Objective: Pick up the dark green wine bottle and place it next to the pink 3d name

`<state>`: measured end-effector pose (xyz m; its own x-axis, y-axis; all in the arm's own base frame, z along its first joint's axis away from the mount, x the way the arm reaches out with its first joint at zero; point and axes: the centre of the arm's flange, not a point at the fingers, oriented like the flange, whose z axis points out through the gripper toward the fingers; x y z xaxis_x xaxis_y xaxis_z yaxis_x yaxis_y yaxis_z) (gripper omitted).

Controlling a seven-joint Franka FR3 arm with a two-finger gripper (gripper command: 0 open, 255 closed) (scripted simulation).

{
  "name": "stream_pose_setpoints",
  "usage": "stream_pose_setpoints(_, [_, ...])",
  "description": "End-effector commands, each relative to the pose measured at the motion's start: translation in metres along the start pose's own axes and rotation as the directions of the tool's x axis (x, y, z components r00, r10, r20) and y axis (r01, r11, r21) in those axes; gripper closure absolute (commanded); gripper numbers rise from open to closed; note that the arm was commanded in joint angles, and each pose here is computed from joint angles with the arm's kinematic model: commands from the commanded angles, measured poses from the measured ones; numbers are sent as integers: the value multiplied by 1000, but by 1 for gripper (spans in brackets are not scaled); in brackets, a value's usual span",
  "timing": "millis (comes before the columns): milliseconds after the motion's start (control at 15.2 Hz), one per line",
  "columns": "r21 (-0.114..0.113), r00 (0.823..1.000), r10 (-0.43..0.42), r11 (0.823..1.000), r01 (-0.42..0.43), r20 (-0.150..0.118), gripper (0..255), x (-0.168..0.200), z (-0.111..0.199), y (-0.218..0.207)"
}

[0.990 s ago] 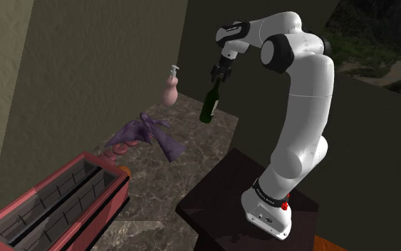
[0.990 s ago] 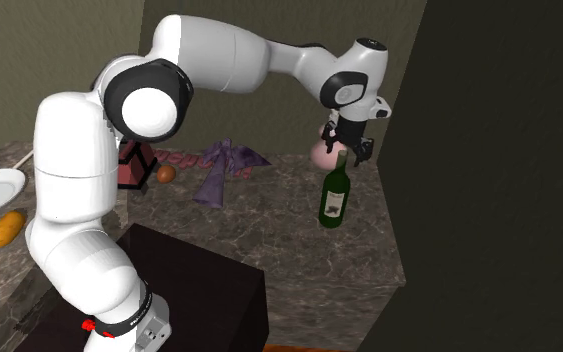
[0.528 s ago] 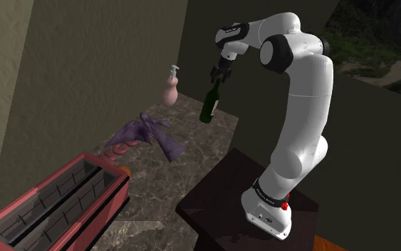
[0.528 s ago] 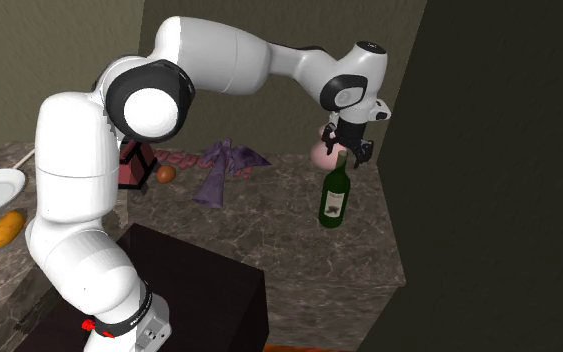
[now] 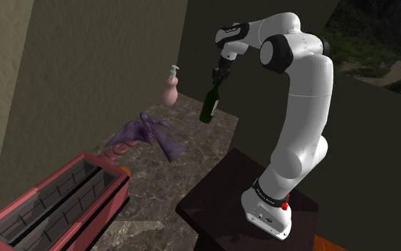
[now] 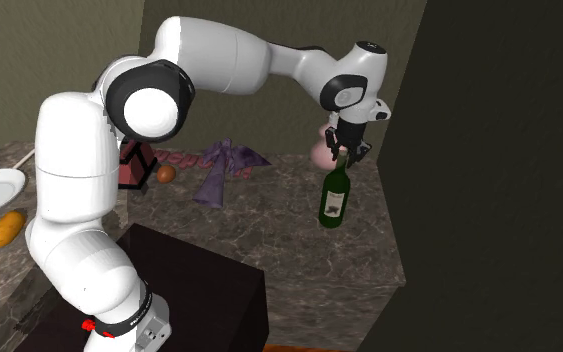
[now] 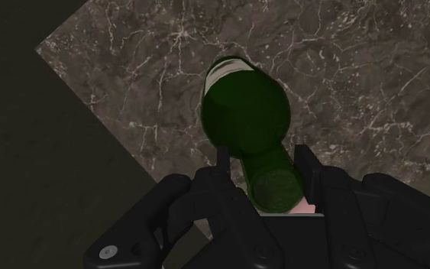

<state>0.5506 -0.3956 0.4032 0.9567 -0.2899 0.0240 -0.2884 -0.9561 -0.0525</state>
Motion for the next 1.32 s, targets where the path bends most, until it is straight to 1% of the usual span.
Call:
stream_pose_setpoints(0, [0,1000,0,1000,0,0,255,0,0,0])
stream_pose_setpoints(132, [0,1000,0,1000,0,0,255,0,0,0])
stream_pose_setpoints(1254, [0,1000,0,1000,0,0,255,2,-88,-5])
